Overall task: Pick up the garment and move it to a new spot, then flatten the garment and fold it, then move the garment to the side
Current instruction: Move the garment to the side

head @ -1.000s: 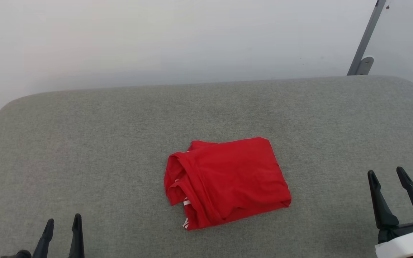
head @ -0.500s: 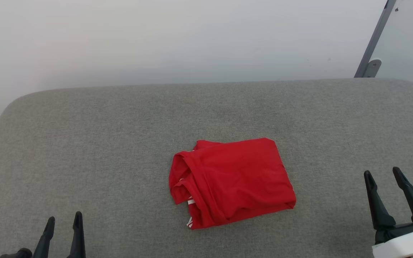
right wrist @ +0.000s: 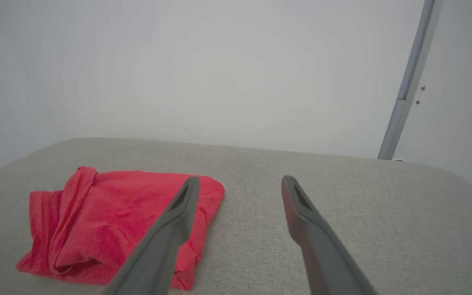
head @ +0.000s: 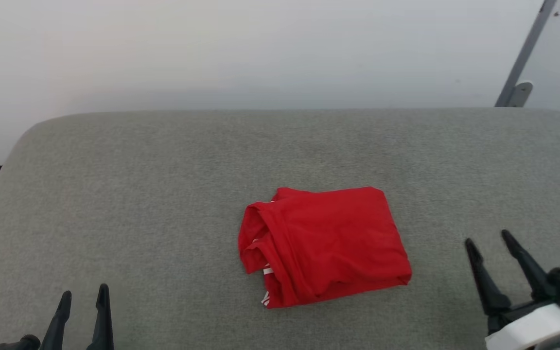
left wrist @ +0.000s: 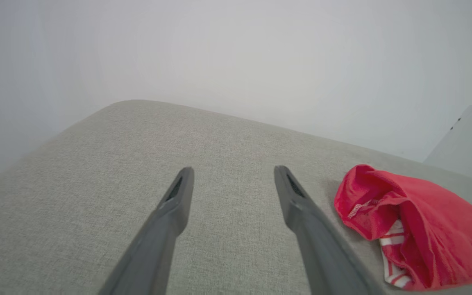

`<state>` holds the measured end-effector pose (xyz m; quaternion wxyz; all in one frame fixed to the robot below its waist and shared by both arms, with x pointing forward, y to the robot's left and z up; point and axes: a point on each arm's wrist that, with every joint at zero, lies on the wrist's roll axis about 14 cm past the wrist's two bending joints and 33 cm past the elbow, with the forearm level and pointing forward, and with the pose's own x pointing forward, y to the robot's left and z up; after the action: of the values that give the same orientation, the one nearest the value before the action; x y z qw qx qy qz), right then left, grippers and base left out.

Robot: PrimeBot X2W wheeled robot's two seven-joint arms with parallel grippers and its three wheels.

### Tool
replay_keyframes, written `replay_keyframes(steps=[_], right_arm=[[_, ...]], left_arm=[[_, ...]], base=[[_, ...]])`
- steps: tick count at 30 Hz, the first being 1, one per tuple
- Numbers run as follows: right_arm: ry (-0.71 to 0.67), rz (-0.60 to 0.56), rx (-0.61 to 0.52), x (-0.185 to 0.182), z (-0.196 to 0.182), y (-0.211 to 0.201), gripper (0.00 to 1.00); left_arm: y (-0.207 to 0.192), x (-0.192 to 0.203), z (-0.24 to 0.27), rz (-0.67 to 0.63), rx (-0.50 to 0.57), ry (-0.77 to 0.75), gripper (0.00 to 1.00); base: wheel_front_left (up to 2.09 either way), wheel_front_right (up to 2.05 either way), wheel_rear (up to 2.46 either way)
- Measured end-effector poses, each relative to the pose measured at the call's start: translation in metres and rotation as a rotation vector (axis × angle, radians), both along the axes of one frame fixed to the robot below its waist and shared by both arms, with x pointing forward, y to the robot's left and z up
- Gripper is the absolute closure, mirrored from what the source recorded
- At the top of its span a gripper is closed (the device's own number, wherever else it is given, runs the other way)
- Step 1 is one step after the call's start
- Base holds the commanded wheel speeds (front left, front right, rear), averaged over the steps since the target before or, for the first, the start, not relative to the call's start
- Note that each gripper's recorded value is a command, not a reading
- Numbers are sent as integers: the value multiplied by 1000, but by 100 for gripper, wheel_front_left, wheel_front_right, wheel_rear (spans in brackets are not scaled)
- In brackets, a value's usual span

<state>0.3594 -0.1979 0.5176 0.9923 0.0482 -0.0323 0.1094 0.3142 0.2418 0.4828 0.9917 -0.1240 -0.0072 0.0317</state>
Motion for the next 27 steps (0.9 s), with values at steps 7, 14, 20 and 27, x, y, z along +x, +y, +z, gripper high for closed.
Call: replay_keyframes(steps=[7, 14, 20, 27], right_arm=[[140, 125, -47, 20, -31, 22, 0], [330, 256, -111, 55, -45, 48, 0], [505, 338, -166, 76, -61, 65, 0], [753, 398, -256, 87, -93, 74, 0]], left_arm=[[11, -10, -4, 32, 4, 15, 0], [18, -13, -8, 58, -6, 33, 0], [22, -15, -12, 81, -12, 49, 0], [28, -17, -19, 111, -22, 76, 0]], base=[[0, 0, 0], [0, 0, 0], [0, 0, 0], [0, 0, 0]])
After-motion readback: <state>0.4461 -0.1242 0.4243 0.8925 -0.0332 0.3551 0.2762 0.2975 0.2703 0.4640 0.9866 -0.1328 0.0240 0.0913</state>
